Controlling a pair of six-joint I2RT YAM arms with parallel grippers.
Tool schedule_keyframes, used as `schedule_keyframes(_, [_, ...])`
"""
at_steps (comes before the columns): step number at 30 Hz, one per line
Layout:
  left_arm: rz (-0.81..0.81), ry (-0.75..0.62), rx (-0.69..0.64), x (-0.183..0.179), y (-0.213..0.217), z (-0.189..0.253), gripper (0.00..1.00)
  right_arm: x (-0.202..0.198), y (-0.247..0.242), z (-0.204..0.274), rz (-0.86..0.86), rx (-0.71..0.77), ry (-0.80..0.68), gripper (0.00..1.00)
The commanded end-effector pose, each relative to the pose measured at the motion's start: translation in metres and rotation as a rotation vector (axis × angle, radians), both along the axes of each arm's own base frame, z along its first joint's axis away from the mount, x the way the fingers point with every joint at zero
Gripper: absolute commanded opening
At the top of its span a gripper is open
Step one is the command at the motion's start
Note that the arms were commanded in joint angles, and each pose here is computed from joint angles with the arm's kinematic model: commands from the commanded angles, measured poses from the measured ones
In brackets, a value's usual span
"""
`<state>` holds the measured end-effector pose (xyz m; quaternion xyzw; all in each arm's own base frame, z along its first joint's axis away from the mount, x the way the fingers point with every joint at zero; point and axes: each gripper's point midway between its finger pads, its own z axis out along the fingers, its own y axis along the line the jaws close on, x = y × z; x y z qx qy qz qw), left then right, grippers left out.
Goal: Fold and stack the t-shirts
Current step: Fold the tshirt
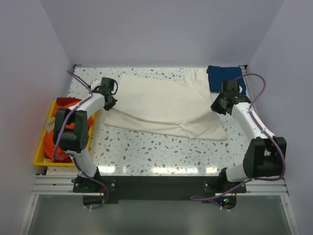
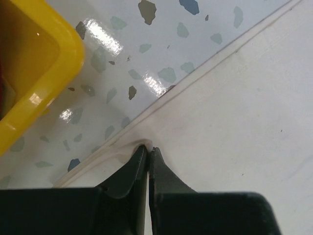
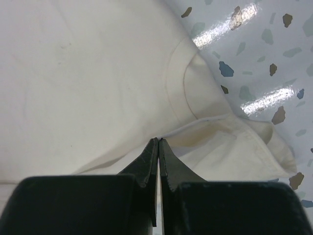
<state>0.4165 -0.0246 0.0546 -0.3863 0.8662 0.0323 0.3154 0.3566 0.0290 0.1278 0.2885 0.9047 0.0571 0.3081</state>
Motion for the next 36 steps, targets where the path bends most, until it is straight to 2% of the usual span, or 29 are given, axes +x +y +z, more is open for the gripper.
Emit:
schedule_keyframes(1, [-0.008,-0.077,-0.014,0.028,-0.001,0.015,0.0,0.014,-0.004,0.002,0.012,0.015,-0.045,0.0])
schedule_keyframes(7, [-0.02,-0.095,-0.033,0.037,-0.005,0.019,0.0,0.012,-0.011,-0.003,0.002,0.032,-0.04,0.0])
schedule_keyframes(20, [-0.004,-0.13,-0.041,0.034,0.007,0.04,0.0,0.01,-0.017,-0.004,-0.002,0.059,-0.043,0.0])
schedule_keyframes(31, [-0.058,-0.128,-0.081,0.041,-0.002,0.027,0.0,0.008,-0.019,-0.019,-0.009,0.069,-0.019,0.0])
schedule_keyframes(33, [-0.069,-0.125,-0.079,0.043,-0.003,0.025,0.04,0.008,-0.019,-0.024,-0.01,0.071,-0.011,0.0])
schedule_keyframes(34, [-0.074,-0.124,-0.077,0.044,-0.003,0.026,0.07,0.008,-0.019,-0.025,-0.01,0.07,-0.006,0.04])
schedule_keyframes(35, [-0.072,-0.129,-0.076,0.044,-0.002,0.028,0.22,0.009,-0.019,-0.028,-0.011,0.07,0.0,0.17])
schedule_keyframes(36, [-0.068,-0.126,-0.074,0.04,-0.001,0.028,0.31,0.011,-0.02,-0.027,-0.008,0.068,-0.003,0.25])
